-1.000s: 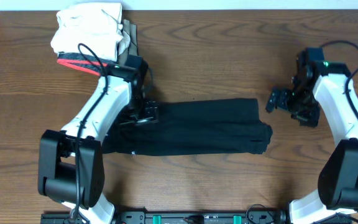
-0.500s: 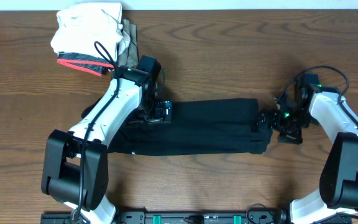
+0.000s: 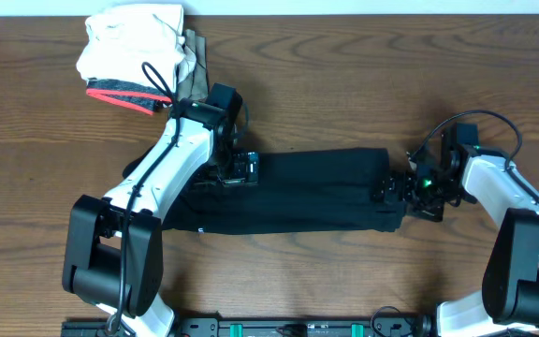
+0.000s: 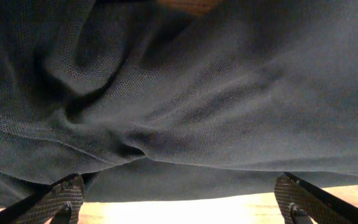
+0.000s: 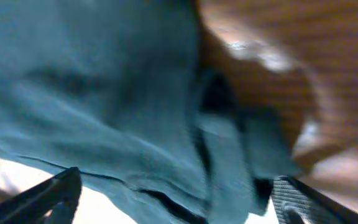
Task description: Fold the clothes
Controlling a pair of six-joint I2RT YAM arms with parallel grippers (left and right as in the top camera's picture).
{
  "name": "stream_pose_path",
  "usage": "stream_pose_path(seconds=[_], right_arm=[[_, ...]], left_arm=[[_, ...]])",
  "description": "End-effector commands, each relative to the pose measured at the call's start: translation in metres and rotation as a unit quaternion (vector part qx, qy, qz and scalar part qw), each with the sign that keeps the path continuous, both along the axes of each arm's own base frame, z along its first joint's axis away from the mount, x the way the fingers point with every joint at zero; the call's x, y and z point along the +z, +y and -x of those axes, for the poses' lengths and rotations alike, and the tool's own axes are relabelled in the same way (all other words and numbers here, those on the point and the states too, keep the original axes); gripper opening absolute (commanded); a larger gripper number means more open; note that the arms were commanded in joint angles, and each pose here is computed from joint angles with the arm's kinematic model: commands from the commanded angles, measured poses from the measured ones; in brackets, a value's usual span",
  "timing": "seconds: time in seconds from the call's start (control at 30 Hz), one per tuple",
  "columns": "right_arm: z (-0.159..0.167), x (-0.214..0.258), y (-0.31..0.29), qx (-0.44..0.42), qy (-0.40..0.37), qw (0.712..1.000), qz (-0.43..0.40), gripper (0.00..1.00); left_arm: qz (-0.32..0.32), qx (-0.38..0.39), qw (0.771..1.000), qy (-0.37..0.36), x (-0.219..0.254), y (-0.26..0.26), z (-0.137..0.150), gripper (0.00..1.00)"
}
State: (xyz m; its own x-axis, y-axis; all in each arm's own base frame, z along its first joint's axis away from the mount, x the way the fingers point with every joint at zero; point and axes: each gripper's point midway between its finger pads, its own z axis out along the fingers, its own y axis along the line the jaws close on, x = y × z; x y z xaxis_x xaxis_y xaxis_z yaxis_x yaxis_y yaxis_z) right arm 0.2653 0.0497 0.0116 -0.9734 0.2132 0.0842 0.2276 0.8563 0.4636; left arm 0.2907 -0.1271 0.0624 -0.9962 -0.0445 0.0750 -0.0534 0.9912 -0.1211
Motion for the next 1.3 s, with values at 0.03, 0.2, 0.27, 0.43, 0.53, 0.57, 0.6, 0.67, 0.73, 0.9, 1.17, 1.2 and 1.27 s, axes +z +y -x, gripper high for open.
stream_pose_path(seconds=[0.03, 0.2, 0.27, 0.43, 0.53, 0.57, 0.6, 0.67, 0.73, 0.9, 1.17, 1.2, 1.27], right_arm=[[0.024, -0.020, 0.014, 0.012, 0.033, 0.999, -0.033, 0.94], [0.030, -0.023, 0.021, 0.025, 0.039, 0.998, -0.035, 0.93], [0.030, -0.022, 0.025, 0.030, 0.037, 0.998, -0.039, 0.86], [0.029, -0.020, 0.036, 0.045, 0.029, 0.997, -0.050, 0.70], [0.029, -0.021, 0.036, 0.049, 0.027, 0.997, -0.044, 0.55], [0.028, -0.021, 0.036, 0.048, 0.026, 0.998, -0.044, 0.51], [0.027, -0.022, 0.036, 0.045, 0.025, 0.998, -0.043, 0.43], [0.025, -0.023, 0.033, 0.037, 0.026, 0.998, -0.034, 0.29], [0.024, -0.028, 0.025, 0.021, 0.033, 0.999, -0.008, 0.09], [0.019, -0.035, 0.000, -0.013, 0.043, 0.998, 0.054, 0.01], [0.008, -0.019, -0.063, -0.098, 0.073, 0.984, 0.126, 0.01], [0.009, -0.015, -0.075, -0.106, 0.081, 0.980, 0.148, 0.01], [0.009, -0.003, -0.097, -0.118, 0.096, 0.970, 0.188, 0.01]], left_arm=[[-0.001, -0.004, 1.000, 0.001, -0.001, 0.001, 0.001, 0.99], [-0.001, -0.004, 1.000, 0.001, -0.001, 0.001, 0.001, 0.99], [-0.001, -0.004, 1.000, 0.001, -0.001, 0.001, 0.001, 0.99], [-0.001, -0.004, 1.000, 0.001, -0.001, 0.001, 0.001, 0.99], [-0.001, -0.004, 1.000, 0.001, -0.001, 0.001, 0.001, 0.99], [-0.001, -0.004, 1.000, 0.001, -0.001, 0.001, 0.001, 0.99], [-0.001, -0.004, 1.000, 0.001, -0.001, 0.001, 0.001, 0.99], [-0.001, -0.004, 1.000, 0.001, -0.001, 0.001, 0.001, 0.99], [-0.001, -0.004, 1.000, 0.002, -0.001, 0.001, 0.001, 0.99], [-0.003, -0.004, 1.000, 0.006, -0.003, 0.002, 0.004, 0.99], [-0.005, -0.002, 1.000, 0.014, -0.007, 0.003, 0.008, 1.00], [-0.005, -0.002, 1.000, 0.014, -0.007, 0.003, 0.008, 1.00], [-0.005, 0.000, 1.000, 0.013, -0.007, 0.003, 0.008, 0.98]])
